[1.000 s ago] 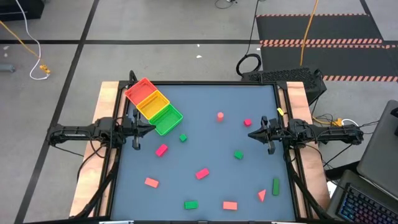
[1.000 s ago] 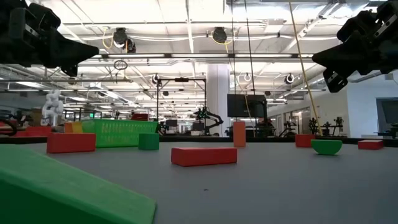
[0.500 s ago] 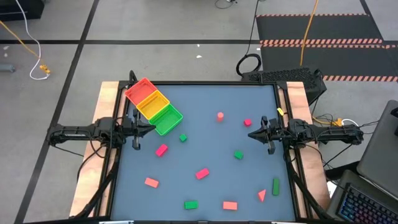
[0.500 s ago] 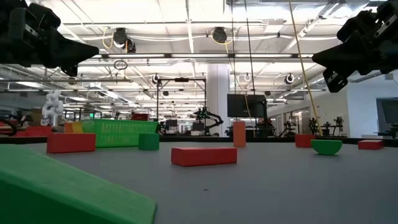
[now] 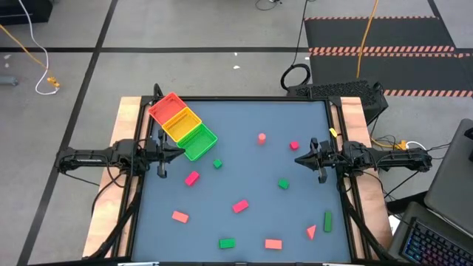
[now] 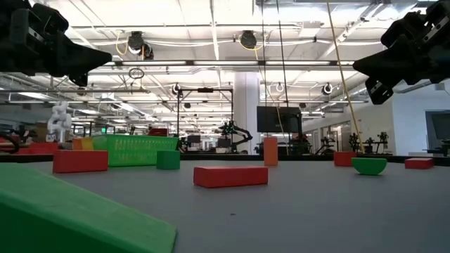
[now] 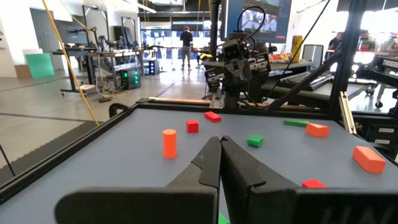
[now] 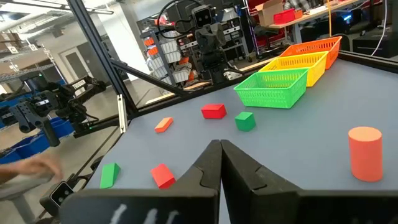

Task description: Sort & place blocks by color

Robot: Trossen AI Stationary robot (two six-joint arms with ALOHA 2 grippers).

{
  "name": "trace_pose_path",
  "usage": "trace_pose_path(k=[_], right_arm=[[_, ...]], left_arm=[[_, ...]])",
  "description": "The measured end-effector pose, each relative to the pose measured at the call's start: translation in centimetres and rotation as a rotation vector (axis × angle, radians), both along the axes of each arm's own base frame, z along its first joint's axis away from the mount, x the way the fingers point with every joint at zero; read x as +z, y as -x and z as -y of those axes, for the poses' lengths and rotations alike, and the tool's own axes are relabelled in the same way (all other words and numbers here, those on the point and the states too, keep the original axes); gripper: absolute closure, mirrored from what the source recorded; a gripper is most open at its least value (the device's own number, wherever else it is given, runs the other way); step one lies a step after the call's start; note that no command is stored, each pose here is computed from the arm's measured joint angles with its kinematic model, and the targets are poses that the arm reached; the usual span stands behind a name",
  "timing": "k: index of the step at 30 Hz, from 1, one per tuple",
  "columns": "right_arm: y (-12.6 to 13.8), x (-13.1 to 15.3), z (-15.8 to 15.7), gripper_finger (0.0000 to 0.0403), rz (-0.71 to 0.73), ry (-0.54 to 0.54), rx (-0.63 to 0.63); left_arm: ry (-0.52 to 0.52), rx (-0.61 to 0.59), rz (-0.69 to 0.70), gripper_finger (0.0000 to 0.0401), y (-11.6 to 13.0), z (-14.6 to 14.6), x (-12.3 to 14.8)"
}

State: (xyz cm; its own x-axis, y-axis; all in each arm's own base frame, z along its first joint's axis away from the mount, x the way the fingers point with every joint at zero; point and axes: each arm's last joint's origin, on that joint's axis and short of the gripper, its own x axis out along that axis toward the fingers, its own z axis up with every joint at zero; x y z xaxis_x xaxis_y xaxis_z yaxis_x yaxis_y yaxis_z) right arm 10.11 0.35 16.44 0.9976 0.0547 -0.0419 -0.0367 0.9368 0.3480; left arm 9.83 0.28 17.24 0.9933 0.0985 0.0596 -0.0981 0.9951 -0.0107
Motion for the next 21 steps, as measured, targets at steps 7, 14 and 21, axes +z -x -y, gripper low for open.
trace_pose_path(k=[7, 14, 21], right_arm=[[0.00, 0.00, 0.00, 0.0403, 0.000, 0.000, 0.000], [0.00, 0.00, 0.00, 0.0403, 0.004, 0.066, 0.002], [0.00, 0.03, 0.00, 0.0403, 0.008, 0.086, 0.003]], left_arm=[[0.000, 0.000, 0.001, 0.0396, 0.00, 0.00, 0.00], [0.001, 0.000, 0.009, 0.0396, 0.00, 0.00, 0.08], [0.055, -0.003, 0.015, 0.0396, 0.01, 0.00, 0.09]])
